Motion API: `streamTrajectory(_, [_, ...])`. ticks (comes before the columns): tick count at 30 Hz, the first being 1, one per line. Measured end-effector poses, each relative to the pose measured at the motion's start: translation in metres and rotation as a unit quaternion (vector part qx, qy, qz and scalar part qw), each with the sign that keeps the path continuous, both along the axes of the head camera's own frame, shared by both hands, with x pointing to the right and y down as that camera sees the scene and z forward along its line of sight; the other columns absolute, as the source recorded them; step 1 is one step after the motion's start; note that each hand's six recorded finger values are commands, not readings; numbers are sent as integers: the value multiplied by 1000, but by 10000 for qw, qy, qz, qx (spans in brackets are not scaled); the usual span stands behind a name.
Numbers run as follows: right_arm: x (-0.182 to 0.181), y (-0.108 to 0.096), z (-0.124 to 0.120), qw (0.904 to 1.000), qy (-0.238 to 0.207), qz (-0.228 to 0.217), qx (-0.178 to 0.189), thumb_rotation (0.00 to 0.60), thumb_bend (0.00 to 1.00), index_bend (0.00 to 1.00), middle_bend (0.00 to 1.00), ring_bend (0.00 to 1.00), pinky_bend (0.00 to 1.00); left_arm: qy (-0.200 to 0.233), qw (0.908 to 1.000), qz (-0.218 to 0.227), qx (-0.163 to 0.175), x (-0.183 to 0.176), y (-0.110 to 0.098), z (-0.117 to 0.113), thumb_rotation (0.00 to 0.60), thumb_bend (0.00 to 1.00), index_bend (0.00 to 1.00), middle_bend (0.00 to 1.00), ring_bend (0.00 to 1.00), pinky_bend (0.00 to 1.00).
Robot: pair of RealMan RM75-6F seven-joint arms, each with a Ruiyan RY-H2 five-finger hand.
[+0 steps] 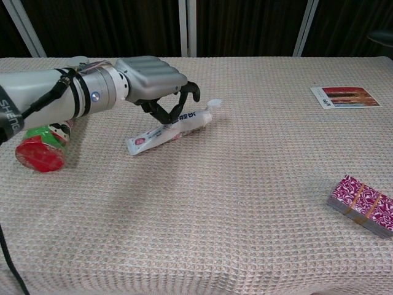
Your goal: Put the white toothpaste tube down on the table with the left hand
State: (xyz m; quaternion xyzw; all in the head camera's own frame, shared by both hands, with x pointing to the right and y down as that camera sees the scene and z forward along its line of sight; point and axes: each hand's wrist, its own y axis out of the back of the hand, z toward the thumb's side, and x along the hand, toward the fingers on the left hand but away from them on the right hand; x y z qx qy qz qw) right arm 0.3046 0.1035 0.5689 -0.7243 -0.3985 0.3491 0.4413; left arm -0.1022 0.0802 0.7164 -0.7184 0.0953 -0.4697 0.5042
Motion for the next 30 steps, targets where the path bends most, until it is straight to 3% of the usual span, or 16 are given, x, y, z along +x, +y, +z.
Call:
streamTrajectory(7, [34,7,3,9985,348,348,-229,600,216,221,166,15,134,633,9921,-968,484,-49,-21,-38,347,345,98,210,160,258])
streamTrajectory(11, [68,17,7,9938,632,740,-536,600,218,223,148,15,134,788,9759,-1860,820,-124,-32,-59,351,292,136,214,160,234])
streamTrajectory(14, [85,25,10,9905,668,964,-714,600,225,203,133,14,134,746,9621,-2438,968,-184,-26,-69,353,285,149,212,160,214])
streamTrajectory(19, [116,43,12,9839,810,1355,-836,600,229,197,121,14,134,630,9407,-3179,1006,-267,3,-81,353,288,204,219,159,206])
streamTrajectory(23, [132,60,8,9800,840,1614,-803,600,234,196,121,14,134,514,9271,-3536,1134,-317,43,-98,396,287,205,220,159,204])
streamTrajectory(30, [147,98,-3,9747,904,1901,-756,600,240,196,123,14,134,271,9145,-3836,1259,-354,119,-131,415,288,204,219,159,199])
